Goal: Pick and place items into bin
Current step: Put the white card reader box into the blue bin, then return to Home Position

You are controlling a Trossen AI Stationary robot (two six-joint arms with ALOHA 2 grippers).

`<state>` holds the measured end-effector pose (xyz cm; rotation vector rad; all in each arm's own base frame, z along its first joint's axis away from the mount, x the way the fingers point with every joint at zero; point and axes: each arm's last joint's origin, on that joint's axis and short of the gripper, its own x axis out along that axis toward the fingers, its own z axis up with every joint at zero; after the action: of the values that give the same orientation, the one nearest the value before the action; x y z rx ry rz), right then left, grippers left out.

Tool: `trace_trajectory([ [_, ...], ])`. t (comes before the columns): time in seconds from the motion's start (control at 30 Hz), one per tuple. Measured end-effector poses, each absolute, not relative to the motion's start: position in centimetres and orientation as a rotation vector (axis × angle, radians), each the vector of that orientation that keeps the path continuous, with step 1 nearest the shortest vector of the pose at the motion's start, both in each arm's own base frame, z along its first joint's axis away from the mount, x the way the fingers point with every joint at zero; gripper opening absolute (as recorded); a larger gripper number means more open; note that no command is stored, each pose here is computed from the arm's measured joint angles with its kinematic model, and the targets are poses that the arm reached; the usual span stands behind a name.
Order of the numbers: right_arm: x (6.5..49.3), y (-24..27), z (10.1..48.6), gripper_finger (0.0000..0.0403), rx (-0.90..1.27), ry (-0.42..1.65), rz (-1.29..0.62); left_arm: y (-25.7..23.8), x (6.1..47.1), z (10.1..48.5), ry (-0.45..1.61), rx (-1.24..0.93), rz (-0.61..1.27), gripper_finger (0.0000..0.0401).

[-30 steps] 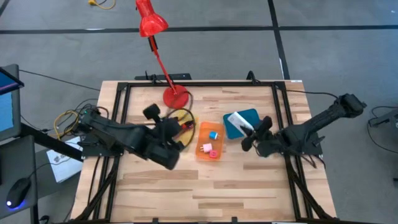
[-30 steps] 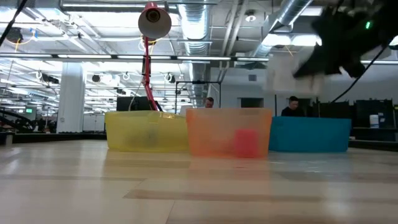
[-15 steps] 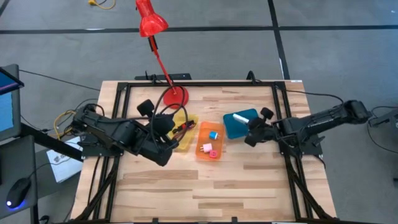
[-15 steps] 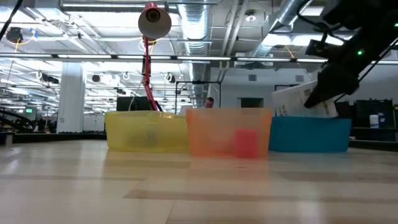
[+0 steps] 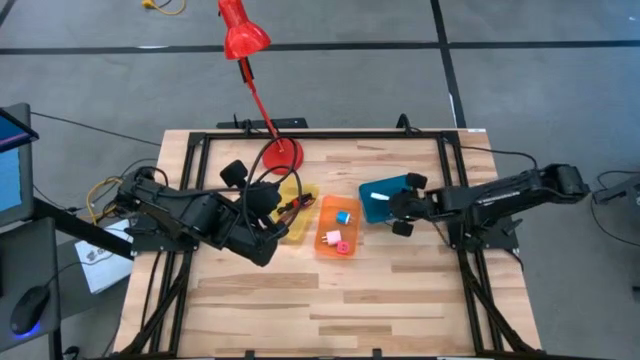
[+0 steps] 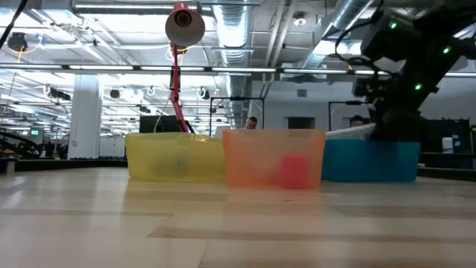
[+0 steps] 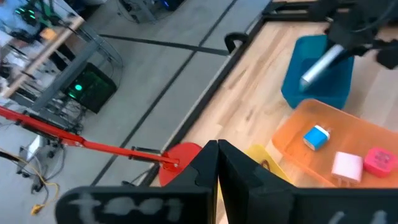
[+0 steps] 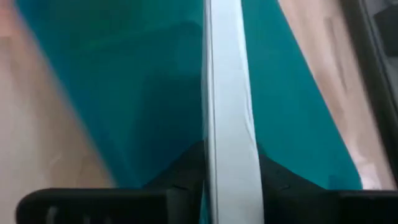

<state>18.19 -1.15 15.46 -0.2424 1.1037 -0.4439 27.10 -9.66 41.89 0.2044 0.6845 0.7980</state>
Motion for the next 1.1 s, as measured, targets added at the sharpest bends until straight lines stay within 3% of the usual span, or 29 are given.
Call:
trace_trajectory([
  [0.27, 19.5, -1.9, 14.5, 0.0108, -0.32, 1.167, -0.531, -9.8, 27.1, 41.7, 0.729, 0.169, 0.755, 0.0],
  [0.57, 20.5, -1.4, 16.5, 0.0195, -0.305, 1.2, -0.497, -9.8, 27.1, 41.7, 0.73, 0.168, 0.754, 0.0],
  [0.73, 21.2, 0.3, 19.7, 0.0229, -0.284, 1.229, -0.394, -9.8, 27.1, 41.8, 0.753, 0.221, 0.733, 0.0],
  [0.9, 21.4, 2.2, 24.3, 0.0234, -0.194, 1.276, -0.327, -9.9, 26.5, 42.0, 0.835, 0.264, 0.62, 0.0],
  [1.1, 20.3, 3.4, 31.1, 0.0234, -0.154, 1.298, -0.346, -8.5, 22.4, 45.2, 0.769, 0.293, 0.542, 0.0],
])
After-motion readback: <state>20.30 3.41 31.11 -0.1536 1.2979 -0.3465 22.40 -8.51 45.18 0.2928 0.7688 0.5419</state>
